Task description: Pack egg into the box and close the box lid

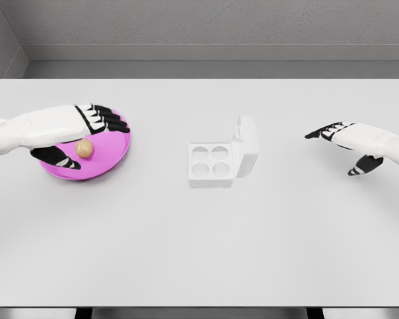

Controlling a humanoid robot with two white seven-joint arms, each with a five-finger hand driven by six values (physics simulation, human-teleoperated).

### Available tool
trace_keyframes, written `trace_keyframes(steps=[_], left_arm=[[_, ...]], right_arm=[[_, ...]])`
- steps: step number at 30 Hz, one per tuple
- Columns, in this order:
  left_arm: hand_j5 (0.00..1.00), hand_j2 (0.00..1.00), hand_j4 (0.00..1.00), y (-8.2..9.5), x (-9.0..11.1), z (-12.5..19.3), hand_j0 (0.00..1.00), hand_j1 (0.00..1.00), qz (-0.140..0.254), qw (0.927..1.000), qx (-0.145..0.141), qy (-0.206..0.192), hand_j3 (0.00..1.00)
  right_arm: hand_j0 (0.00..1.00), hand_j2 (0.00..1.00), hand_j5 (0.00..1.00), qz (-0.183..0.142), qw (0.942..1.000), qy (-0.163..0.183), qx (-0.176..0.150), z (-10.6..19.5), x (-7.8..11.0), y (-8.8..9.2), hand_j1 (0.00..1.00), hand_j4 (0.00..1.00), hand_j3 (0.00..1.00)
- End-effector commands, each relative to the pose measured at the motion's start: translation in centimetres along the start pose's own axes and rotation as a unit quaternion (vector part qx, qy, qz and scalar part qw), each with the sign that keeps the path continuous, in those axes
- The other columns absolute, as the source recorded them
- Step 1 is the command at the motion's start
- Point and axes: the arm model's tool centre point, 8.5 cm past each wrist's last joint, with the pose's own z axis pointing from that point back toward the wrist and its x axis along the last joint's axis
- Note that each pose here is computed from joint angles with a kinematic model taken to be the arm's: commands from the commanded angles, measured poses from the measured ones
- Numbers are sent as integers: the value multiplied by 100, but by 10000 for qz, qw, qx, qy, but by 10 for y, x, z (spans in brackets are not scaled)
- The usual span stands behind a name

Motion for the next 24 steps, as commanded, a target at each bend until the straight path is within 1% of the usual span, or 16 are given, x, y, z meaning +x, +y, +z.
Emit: trace_keyframes(steps=[1,2,4,6,8,9,13,15,16,18,19,21,24], left_arm=[[100,100,100,-15,-5,-8,100,100,-110,9994,-296,129,100],[100,100,100,-21,-11,-12,100,100,-110,9991,-352,231,100],[100,100,100,-18,-15,-11,100,100,-132,9989,-348,290,100],[100,100,100,-14,-25,-7,100,100,-100,9985,-316,424,100],[100,100,100,-20,-36,-10,100,100,70,9981,-288,539,100],[100,100,100,-21,-39,-12,100,100,118,9980,-260,557,100],[100,100,100,-21,-37,-18,100,100,153,9985,-211,489,100],[100,100,100,-21,-36,-22,100,100,160,9987,-188,456,100],[100,100,100,-20,-36,-22,100,100,149,9986,-192,462,100],[100,100,100,-22,-39,-25,100,100,103,9983,-238,518,100],[100,100,100,-28,-43,-27,100,100,207,9979,-245,563,100],[100,100,100,-29,-46,-24,100,100,218,9974,-271,629,100],[100,100,100,-29,-46,-22,100,100,208,9974,-284,629,100]], right_arm=[[100,100,100,-5,10000,-15,-6,0,1,-1,100,100,100],[100,100,100,-3,10000,-8,4,0,1,-1,100,100,100],[100,100,100,-3,10000,12,-11,1,0,-2,100,100,100],[100,100,100,-18,10000,31,-13,1,0,-2,100,100,100],[100,100,100,16,10000,-8,-45,2,0,-4,100,100,100],[100,100,100,38,10000,-10,-86,2,0,-8,100,100,100],[100,100,100,6,10000,8,-72,0,0,-8,100,100,100],[100,100,100,26,9996,44,281,2,-2,-9,100,100,100],[100,100,100,9,9994,57,342,4,-3,-11,100,100,100],[100,100,100,16,9994,72,338,5,-4,-14,100,100,100],[100,100,100,16,9994,94,342,6,-5,-15,100,100,100],[100,100,100,12,9993,63,360,4,-3,-13,100,100,100],[100,100,100,20,9993,68,370,5,-3,-13,100,100,100]])
